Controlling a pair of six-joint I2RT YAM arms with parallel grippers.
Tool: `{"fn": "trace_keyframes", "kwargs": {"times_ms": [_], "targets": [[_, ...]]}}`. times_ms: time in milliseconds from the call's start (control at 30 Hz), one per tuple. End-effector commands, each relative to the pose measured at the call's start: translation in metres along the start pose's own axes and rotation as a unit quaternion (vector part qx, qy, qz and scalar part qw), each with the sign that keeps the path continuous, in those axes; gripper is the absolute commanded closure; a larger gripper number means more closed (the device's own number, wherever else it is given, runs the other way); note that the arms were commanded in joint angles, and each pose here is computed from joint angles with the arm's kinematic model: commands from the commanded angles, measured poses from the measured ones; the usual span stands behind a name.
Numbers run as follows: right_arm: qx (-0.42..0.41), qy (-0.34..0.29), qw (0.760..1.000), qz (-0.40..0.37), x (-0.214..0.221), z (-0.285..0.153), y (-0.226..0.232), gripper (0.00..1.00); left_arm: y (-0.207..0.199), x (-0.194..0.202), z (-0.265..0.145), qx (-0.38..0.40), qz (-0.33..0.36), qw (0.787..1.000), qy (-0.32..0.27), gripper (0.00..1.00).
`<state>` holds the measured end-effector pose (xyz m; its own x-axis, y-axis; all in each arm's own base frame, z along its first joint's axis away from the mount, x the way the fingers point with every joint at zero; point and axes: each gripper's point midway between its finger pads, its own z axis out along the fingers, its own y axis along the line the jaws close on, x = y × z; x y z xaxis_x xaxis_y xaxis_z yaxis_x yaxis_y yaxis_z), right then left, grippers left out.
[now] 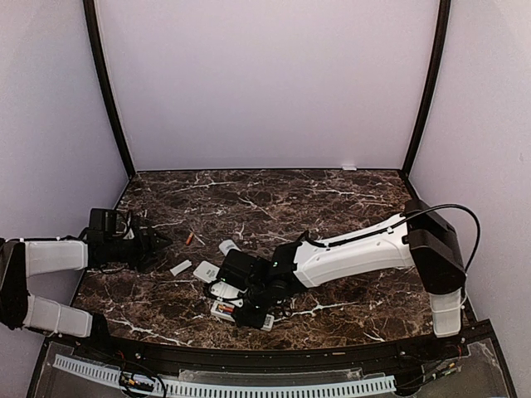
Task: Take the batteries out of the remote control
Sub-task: Place the battery cover at the center of the board, then place the remote control without the battery cover at the center of the board, then pick up the screwdriver from the center of the board.
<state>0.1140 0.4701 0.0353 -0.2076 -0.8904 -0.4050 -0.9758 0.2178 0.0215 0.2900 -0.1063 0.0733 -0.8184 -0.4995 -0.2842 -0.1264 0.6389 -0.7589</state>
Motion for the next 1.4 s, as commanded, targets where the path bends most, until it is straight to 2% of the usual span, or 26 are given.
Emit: {"fn": "trace_keyframes", "kwargs": {"times_ms": [0, 133, 200, 267, 400, 500, 633, 767, 967, 1167, 1367], "targets": [[0.022, 0.004, 1.0, -0.007, -0.004, 0.0, -0.004, 0.92, 0.003, -0.004, -0.014, -0.033, 0.013, 0.999, -0.018, 0.14], [0.032, 0.014, 0.999, -0.024, -0.001, 0.003, -0.008, 0.85, -0.005, -0.009, -0.024, -0.036, 0.034, 0.998, -0.029, 0.13], [0.03, 0.014, 0.999, -0.028, -0.001, 0.003, -0.007, 0.74, -0.012, -0.011, -0.028, -0.034, 0.046, 0.998, -0.026, 0.13], [0.027, 0.006, 0.999, -0.03, -0.003, 0.0, -0.007, 0.57, -0.018, -0.011, -0.031, -0.031, 0.056, 0.998, -0.021, 0.14], [0.028, -0.011, 0.999, -0.023, -0.012, -0.012, -0.012, 0.34, -0.034, -0.012, -0.033, -0.007, 0.071, 0.997, -0.021, 0.16], [0.028, -0.033, 0.999, -0.012, -0.02, -0.029, -0.019, 0.26, -0.042, -0.012, -0.034, -0.005, 0.086, 0.996, -0.016, 0.16], [0.038, -0.066, 0.997, 0.03, -0.025, -0.058, -0.046, 0.24, -0.064, -0.008, -0.032, 0.007, 0.127, 0.992, 0.0, 0.17], [0.064, -0.082, 0.986, 0.132, -0.004, -0.079, -0.102, 0.26, -0.096, -0.003, -0.033, 0.03, 0.179, 0.983, 0.019, 0.18], [0.085, -0.058, 0.961, 0.257, 0.054, -0.08, -0.186, 0.38, -0.128, -0.026, -0.046, 0.038, 0.232, 0.972, -0.002, 0.17], [0.079, -0.053, 0.968, 0.23, 0.066, -0.07, -0.213, 0.37, -0.135, -0.037, -0.041, 0.036, 0.248, 0.968, 0.001, 0.16], [0.05, -0.043, 0.98, 0.188, 0.065, -0.061, -0.22, 0.43, -0.122, -0.038, -0.035, 0.019, 0.239, 0.971, -0.005, 0.16]]}}
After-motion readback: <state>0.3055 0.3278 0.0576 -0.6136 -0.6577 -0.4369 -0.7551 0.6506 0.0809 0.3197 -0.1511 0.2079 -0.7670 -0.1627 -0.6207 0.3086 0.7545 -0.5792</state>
